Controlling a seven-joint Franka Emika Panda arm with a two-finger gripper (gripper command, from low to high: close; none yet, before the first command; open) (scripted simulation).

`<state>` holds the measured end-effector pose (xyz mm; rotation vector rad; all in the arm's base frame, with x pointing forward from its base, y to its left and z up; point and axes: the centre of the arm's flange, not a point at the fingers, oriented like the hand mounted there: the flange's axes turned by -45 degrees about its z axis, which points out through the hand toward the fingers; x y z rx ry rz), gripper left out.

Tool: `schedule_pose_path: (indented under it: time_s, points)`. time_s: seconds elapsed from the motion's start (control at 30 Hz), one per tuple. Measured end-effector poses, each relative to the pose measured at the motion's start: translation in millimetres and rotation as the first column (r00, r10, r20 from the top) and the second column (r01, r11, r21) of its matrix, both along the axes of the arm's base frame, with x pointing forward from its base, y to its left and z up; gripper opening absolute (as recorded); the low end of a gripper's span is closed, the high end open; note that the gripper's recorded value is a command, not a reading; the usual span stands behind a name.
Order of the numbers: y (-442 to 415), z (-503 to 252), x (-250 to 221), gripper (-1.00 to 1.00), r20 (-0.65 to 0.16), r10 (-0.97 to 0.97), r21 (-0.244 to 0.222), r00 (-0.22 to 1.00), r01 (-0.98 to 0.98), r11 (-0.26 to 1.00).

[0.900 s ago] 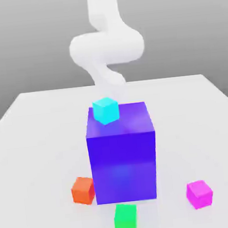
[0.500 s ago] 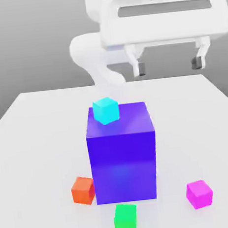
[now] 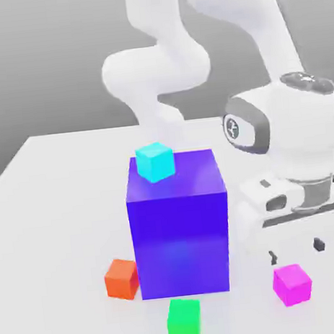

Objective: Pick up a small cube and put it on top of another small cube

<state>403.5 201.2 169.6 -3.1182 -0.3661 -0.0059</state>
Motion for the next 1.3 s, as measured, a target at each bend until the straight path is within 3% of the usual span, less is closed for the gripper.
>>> schedule_pose_path:
  time_s: [0.07, 0.1, 0.33, 0.53, 0.77, 1.0, 1.17, 1.2, 1.3]
  points:
    - [0, -24, -1, 0.00, -0.003, 0.001, 0.000, 1.000, -0.001, 1.000]
    - [0, -36, -2, -1.00, -0.004, 0.002, -0.001, 1.000, -0.002, 1.000]
    - [0, -38, -2, -1.00, -0.003, 0.002, -0.001, 1.000, -0.002, 1.000]
    - [-6, 20, 1, -1.00, -0.002, 0.005, -0.004, 1.000, -0.005, 1.000]
    - [-88, 45, 35, -1.00, -0.004, 0.054, -0.020, 0.999, -0.054, 0.998]
    - [-185, 70, 53, -1.00, -0.005, 0.092, -0.007, 0.996, -0.092, 0.996]
    - [-198, 28, 55, -1.00, -0.004, 0.113, -0.002, 0.994, -0.113, 0.994]
    - [-198, 16, 55, 1.00, -0.004, 0.114, -0.002, 0.994, -0.114, 0.994]
    - [-198, 16, 55, 1.00, -0.004, 0.114, -0.002, 0.994, -0.114, 0.994]
